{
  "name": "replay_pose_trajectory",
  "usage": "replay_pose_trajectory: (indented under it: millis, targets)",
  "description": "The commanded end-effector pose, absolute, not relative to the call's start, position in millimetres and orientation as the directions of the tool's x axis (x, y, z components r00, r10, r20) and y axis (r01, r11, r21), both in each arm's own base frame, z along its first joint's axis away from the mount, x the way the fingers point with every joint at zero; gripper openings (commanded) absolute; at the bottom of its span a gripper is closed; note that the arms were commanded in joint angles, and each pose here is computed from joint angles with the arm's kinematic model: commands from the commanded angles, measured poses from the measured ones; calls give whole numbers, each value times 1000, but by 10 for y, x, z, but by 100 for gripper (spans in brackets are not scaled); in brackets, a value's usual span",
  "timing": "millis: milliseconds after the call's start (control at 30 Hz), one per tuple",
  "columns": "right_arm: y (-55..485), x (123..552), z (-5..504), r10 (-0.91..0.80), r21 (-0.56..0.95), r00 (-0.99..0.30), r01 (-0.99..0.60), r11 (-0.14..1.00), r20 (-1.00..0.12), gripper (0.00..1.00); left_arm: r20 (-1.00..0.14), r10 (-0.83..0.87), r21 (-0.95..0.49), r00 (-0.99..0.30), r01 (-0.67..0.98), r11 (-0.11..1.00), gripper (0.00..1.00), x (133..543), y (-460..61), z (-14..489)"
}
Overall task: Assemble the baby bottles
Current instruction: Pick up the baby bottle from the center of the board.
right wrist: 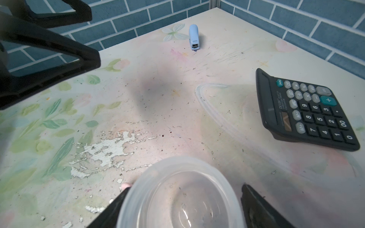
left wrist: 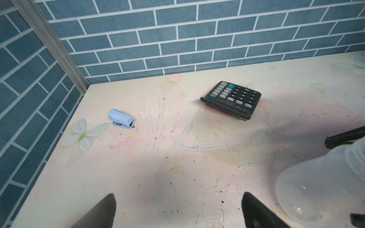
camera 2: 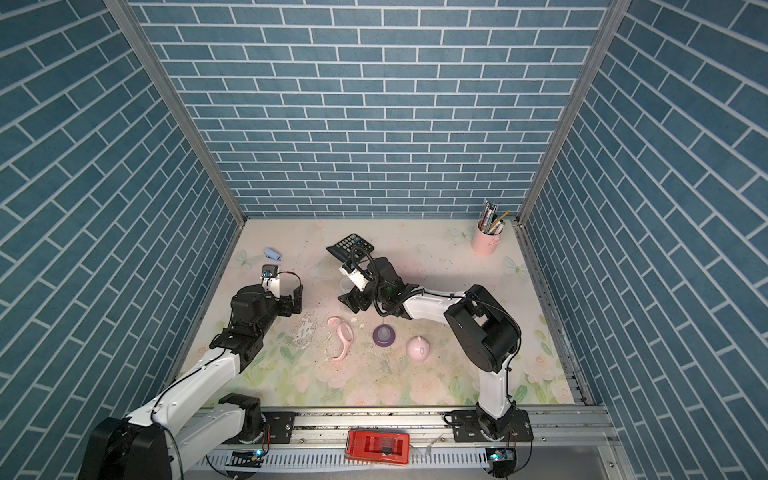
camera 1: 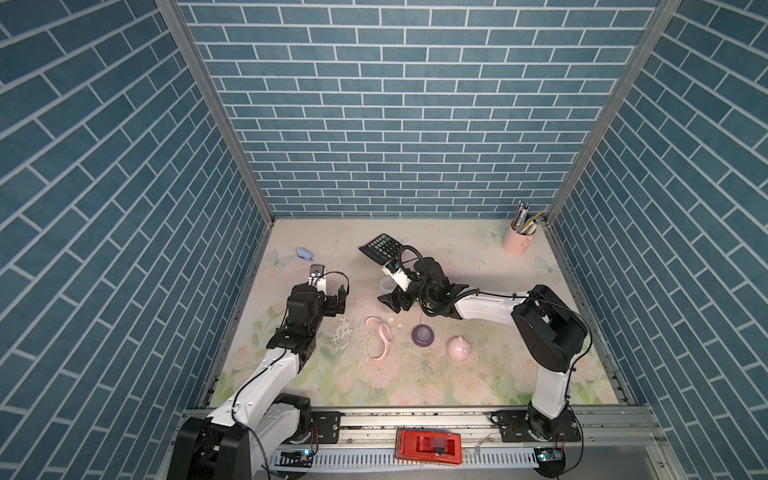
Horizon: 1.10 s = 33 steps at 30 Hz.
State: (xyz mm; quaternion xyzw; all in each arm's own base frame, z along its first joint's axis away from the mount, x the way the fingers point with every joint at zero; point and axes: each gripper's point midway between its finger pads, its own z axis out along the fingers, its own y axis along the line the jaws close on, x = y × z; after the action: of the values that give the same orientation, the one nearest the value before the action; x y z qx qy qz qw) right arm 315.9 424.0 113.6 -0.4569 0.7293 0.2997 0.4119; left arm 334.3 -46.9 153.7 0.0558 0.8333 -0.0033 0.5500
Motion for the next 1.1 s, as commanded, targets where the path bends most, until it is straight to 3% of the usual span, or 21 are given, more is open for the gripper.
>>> replay_pose_trajectory:
  millis: [0, 267, 467, 667, 933, 1067]
  targets:
    - [4315, 3225, 1194, -417, 0, -179, -919, 395, -891, 82, -924, 93, 56, -370, 109, 992, 100, 3382, -504, 1610]
    - [4309, 3248, 1194, -407, -11, -171, -913, 408, -897, 66, -924, 93, 55, -371, 113, 992, 100, 3383, -511, 1601]
    - [4304, 3253, 1226, -394, -5, -175, -910, 415, -902, 48, -923, 92, 50, -372, 121, 991, 99, 3382, -527, 1603]
    - [4251, 3201, 1506, -343, 10, -172, -905, 425, -924, 37, -925, 91, 36, -370, 153, 988, 99, 3373, -587, 1614]
    - [3934, 3130, 2252, -279, 75, -241, -865, 497, -930, 33, -960, 60, -73, -273, 452, 889, 100, 3306, -1178, 1952]
    - [3608, 3195, 2550, -225, 158, -330, -817, 554, -917, 31, -983, 111, -10, -146, 648, 762, 100, 3150, -1603, 2216]
